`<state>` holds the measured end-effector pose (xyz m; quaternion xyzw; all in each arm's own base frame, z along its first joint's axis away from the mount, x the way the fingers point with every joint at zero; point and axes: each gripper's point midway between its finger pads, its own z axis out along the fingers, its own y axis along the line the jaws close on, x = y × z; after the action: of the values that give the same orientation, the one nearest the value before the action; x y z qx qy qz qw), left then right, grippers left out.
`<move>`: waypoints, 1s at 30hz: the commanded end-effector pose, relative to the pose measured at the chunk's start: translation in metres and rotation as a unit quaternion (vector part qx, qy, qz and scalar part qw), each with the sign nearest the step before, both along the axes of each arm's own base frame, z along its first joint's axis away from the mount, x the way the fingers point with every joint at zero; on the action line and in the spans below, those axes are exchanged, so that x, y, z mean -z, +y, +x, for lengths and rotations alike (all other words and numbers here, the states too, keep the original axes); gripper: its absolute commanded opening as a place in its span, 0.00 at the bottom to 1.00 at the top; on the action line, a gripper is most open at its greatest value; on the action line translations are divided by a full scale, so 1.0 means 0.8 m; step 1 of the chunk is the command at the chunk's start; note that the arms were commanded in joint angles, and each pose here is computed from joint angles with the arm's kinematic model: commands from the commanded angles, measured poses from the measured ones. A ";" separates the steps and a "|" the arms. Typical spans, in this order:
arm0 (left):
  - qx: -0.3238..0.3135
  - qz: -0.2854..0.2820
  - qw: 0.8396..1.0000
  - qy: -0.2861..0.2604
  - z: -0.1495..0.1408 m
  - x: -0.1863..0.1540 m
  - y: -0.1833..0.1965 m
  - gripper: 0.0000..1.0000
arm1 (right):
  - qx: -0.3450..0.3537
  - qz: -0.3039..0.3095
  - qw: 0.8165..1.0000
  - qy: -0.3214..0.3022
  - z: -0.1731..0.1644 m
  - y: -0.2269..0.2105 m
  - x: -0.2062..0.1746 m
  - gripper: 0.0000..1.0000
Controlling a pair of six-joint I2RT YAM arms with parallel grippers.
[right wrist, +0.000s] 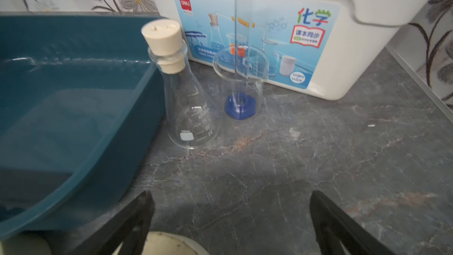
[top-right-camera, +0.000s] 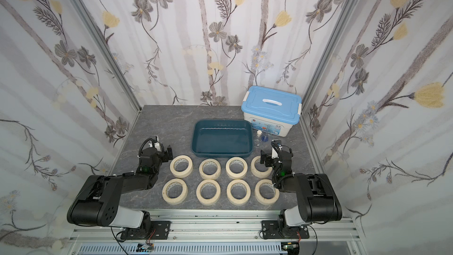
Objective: Take out the art tape in the storage box
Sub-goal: Reset both arms
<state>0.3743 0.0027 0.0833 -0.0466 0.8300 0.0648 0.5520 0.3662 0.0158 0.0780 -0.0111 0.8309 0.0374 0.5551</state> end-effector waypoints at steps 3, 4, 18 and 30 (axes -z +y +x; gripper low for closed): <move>0.015 -0.016 0.998 -0.056 0.014 -0.019 0.000 1.00 | 0.009 -0.019 0.999 -0.031 0.018 -0.001 -0.025 1.00; 0.014 -0.018 0.998 -0.056 0.018 -0.014 0.002 1.00 | 0.010 -0.023 0.999 -0.028 0.021 0.000 -0.025 1.00; 0.021 -0.058 0.998 -0.017 0.031 -0.005 0.011 1.00 | -0.009 -0.070 0.997 0.004 0.032 0.021 -0.019 1.00; 0.021 -0.058 0.998 -0.017 0.031 -0.005 0.011 1.00 | -0.017 -0.069 0.997 0.007 0.033 0.024 -0.018 1.00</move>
<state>0.3964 0.0119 0.0833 -0.0638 0.8282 0.0043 0.5568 0.3903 0.0319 0.0885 -0.0550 0.8402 -0.0165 0.5392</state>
